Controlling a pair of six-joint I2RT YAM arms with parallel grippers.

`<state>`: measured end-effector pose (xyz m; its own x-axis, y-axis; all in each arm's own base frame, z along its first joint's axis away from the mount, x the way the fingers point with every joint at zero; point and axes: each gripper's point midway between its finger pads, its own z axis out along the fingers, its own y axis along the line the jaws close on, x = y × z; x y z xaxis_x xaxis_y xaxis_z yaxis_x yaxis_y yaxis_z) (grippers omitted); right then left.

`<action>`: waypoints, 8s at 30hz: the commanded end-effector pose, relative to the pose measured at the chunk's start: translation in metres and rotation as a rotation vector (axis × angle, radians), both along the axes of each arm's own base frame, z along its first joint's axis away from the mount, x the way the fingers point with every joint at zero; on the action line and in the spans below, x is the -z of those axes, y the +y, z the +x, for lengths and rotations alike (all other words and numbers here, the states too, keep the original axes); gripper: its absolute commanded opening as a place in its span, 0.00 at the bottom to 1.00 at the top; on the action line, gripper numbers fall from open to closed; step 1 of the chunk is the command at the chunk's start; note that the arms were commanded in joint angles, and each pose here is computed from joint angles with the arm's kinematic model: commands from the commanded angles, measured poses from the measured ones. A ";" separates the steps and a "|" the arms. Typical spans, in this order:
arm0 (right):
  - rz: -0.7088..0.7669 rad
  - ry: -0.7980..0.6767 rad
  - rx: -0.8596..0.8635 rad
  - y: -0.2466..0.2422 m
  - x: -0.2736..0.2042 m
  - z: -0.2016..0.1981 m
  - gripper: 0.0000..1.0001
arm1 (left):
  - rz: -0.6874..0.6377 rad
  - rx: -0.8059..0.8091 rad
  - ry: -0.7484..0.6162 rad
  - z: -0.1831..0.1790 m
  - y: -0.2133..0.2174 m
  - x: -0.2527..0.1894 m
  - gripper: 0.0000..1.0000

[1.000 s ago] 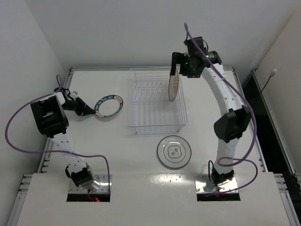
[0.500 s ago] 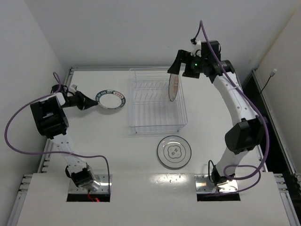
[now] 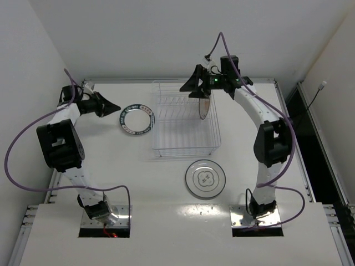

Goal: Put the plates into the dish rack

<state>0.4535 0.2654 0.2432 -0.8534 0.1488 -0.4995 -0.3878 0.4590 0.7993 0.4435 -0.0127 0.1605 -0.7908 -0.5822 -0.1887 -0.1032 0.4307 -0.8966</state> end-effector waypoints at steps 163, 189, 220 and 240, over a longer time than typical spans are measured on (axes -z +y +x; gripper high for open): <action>-1.071 0.062 0.444 -0.081 0.131 0.046 0.00 | 0.021 0.114 0.021 -0.008 -0.070 0.028 0.90; -0.604 -0.112 0.606 -0.133 -0.116 -0.127 1.00 | 0.172 0.009 0.143 -0.028 -0.020 0.075 0.90; -0.409 0.441 0.302 -0.144 0.234 -0.269 0.87 | 0.169 -0.043 0.114 -0.037 -0.015 0.052 0.90; -0.434 0.617 0.122 -0.138 0.285 -0.309 0.00 | 0.244 -0.051 0.131 -0.045 -0.008 0.054 0.90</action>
